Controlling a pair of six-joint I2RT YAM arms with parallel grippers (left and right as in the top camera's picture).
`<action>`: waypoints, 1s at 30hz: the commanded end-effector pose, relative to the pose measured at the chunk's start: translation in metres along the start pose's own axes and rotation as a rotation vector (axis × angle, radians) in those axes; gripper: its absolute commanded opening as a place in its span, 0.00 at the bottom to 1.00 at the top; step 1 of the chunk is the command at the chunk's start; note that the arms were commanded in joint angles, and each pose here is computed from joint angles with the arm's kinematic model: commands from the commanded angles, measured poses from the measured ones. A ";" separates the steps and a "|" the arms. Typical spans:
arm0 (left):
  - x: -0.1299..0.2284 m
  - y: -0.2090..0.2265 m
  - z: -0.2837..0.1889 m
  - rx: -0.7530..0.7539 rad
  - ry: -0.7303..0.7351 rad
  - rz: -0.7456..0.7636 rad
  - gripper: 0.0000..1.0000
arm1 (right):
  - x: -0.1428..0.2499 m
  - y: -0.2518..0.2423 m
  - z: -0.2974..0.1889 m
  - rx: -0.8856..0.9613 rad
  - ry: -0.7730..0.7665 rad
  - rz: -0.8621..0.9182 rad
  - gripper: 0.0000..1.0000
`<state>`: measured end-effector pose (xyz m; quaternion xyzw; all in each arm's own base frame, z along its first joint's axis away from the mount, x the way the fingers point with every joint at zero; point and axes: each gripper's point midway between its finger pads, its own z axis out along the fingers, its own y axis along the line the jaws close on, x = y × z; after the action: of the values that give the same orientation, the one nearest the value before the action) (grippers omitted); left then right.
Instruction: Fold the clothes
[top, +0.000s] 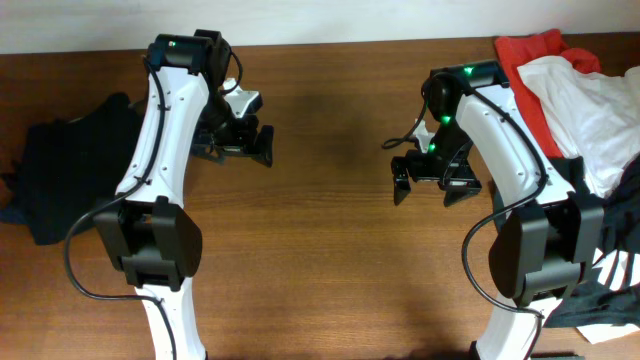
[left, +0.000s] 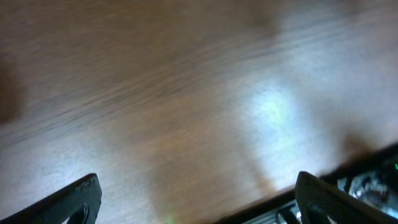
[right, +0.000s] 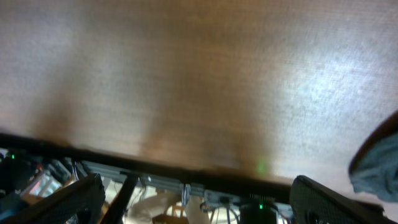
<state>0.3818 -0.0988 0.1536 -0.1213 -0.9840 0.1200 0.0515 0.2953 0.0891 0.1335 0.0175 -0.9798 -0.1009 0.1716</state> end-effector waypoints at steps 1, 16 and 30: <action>0.010 0.013 0.004 -0.058 0.034 -0.093 0.99 | 0.005 0.002 -0.006 -0.012 -0.005 -0.018 0.99; 0.122 0.014 -0.011 -0.187 -0.249 -0.055 0.99 | 0.040 -0.004 -0.074 0.017 -0.673 -0.027 0.99; 0.203 -0.020 -0.119 -0.227 -1.058 0.079 0.99 | 0.107 -0.024 -0.069 0.031 -1.024 -0.061 0.99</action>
<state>0.2063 -0.0426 0.2758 -0.0906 -0.8952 0.0587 -0.4324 0.2220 0.0511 0.2268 0.0044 -0.9410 -0.0986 -0.3236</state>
